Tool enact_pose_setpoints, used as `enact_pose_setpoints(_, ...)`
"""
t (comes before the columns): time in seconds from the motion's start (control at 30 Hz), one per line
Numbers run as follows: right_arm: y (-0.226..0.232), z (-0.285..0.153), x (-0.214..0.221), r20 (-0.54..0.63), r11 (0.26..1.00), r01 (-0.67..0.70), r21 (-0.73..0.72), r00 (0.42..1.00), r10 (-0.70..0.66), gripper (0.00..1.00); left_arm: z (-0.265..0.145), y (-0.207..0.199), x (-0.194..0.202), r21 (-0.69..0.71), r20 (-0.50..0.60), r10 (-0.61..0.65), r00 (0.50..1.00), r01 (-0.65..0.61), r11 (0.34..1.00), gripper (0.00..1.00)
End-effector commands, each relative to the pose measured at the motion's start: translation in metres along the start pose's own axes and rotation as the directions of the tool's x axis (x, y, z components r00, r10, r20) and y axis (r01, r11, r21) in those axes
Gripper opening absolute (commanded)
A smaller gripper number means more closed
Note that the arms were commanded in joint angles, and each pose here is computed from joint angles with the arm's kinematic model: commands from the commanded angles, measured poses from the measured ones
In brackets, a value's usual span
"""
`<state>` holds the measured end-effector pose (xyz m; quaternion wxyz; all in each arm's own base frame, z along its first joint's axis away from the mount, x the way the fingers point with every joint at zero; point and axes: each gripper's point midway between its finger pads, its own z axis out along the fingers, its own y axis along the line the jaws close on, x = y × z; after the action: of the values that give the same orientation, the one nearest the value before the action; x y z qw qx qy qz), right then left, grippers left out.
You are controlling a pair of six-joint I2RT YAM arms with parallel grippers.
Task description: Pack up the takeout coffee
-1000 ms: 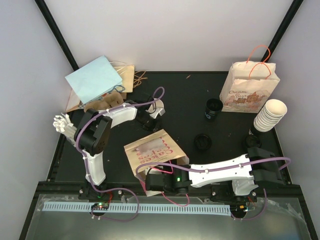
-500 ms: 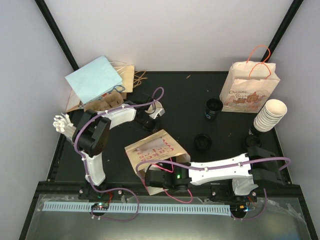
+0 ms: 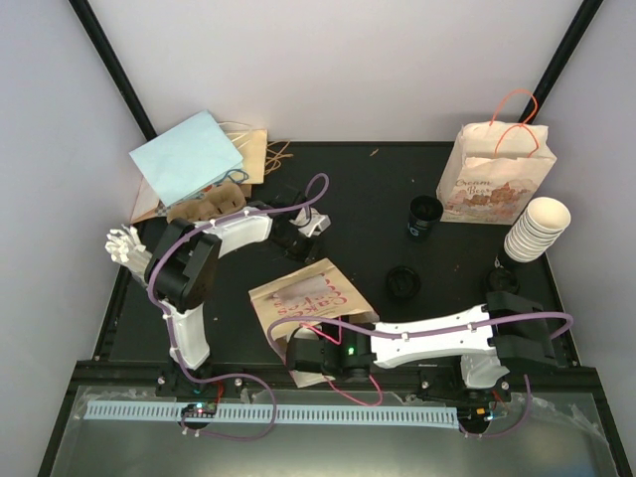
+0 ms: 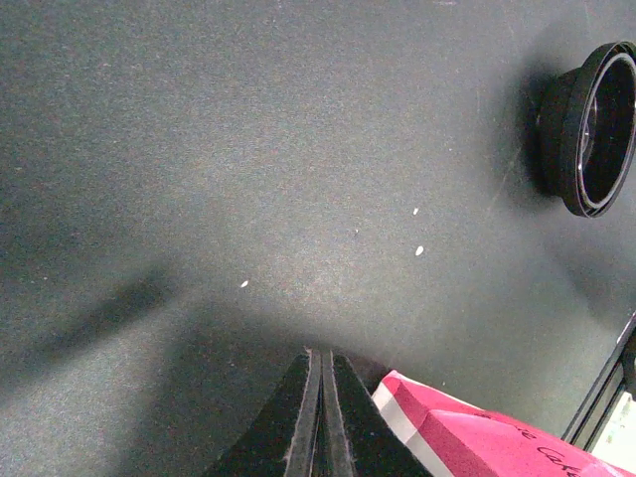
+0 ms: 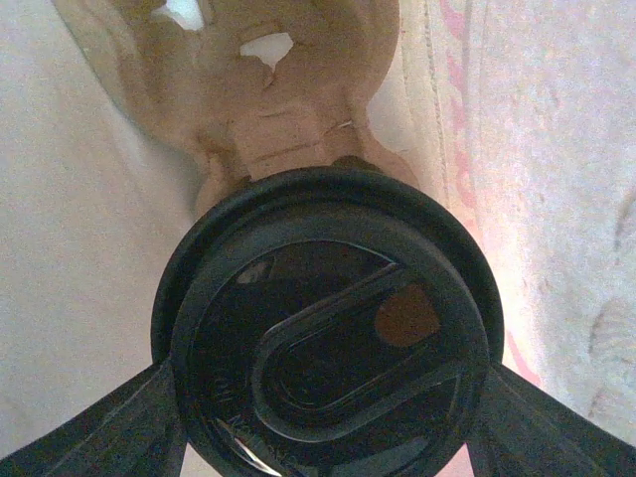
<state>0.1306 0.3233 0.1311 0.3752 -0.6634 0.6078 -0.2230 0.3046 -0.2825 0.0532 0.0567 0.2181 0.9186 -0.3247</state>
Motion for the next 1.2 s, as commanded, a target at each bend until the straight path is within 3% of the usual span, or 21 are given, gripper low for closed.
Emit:
enact_pose_setpoints(0.0, 0.007, 0.003, -0.008, 0.021, 0.996, -0.073, -0.053, 0.997, 0.074, 0.54, -0.005, -0.025, -0.003, 0.059, -0.004, 0.066, 0.998, -0.066, 0.996, 0.04)
enact_pose_setpoints(0.5, 0.017, 0.017, 0.002, -0.001, 0.998, -0.056, -0.026, 0.998, 0.056, 0.54, 0.0, -0.037, 0.001, 0.086, -0.034, 0.132, 0.991, -0.129, 0.988, 0.04)
enact_pose_setpoints(0.7, 0.006, 0.023, 0.012, -0.059, 0.998, -0.011, 0.064, 0.998, 0.015, 0.54, 0.002, -0.039, 0.003, 0.091, -0.055, 0.154, 0.987, -0.149, 0.985, 0.04)
enact_pose_setpoints(0.97, 0.003, 0.023, 0.005, -0.04, 0.997, 0.004, 0.076, 0.999, -0.001, 0.54, 0.007, -0.042, 0.007, 0.125, -0.076, 0.169, 0.983, -0.159, 0.979, 0.04)
enact_pose_setpoints(1.17, -0.01, 0.009, -0.009, 0.037, 0.996, -0.075, 0.052, 0.997, 0.073, 0.54, 0.01, -0.039, 0.007, 0.12, -0.083, 0.168, 0.982, -0.158, 0.98, 0.04)
